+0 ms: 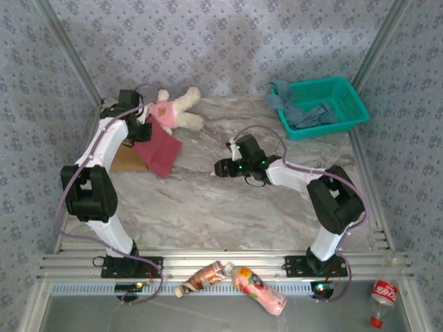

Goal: Fold and stack the tank tops

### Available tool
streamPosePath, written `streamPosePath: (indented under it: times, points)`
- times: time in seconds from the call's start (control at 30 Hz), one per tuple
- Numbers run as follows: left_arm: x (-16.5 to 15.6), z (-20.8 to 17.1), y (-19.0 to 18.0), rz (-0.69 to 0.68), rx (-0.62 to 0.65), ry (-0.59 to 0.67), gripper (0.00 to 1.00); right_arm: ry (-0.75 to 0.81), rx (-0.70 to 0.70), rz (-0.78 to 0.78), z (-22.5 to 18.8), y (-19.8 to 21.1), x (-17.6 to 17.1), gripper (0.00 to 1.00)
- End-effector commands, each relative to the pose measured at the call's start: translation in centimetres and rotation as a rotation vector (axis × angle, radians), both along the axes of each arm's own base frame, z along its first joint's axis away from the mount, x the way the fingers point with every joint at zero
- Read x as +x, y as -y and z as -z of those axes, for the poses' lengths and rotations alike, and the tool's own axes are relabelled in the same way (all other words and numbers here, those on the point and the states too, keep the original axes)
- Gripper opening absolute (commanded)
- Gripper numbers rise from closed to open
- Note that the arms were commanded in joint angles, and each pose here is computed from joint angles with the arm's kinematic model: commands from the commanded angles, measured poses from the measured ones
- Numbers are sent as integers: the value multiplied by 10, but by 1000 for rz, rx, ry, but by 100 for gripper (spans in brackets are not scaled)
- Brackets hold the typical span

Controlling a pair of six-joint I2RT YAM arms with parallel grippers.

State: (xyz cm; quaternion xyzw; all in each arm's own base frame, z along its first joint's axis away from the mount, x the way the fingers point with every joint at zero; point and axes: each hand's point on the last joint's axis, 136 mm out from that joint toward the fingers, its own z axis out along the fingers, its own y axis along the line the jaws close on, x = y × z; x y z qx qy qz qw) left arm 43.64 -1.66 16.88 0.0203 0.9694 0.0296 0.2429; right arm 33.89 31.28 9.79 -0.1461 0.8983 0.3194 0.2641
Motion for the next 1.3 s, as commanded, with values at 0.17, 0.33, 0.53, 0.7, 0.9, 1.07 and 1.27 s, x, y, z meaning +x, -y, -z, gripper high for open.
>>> streamPosePath:
  times: [0.17, 0.33, 0.53, 0.7, 0.9, 1.07, 1.27]
  points:
    - [14, -42, -53, -124, 59, 133, 0, 8, 45, -1, -8, -12, 8, 58]
    - [9, -52, -75, -173, 67, 164, 0, 3, 53, -7, -7, -16, 11, 57]
    - [6, -58, -102, -241, 85, 198, 0, -2, 65, -14, -8, -22, 14, 57]
    - [3, -52, -113, -269, 65, 192, 0, 0, 68, -20, -10, -24, 16, 57]
    - [4, 3, -131, -319, 53, 109, 0, -10, 68, -32, -7, -26, 14, 56]
    - [1, 37, -162, -389, 137, 49, 1, -15, 64, -35, -6, -27, 10, 56]
    - [0, 73, -185, -425, 235, -51, 14, -20, 64, -32, -4, -25, 5, 56]
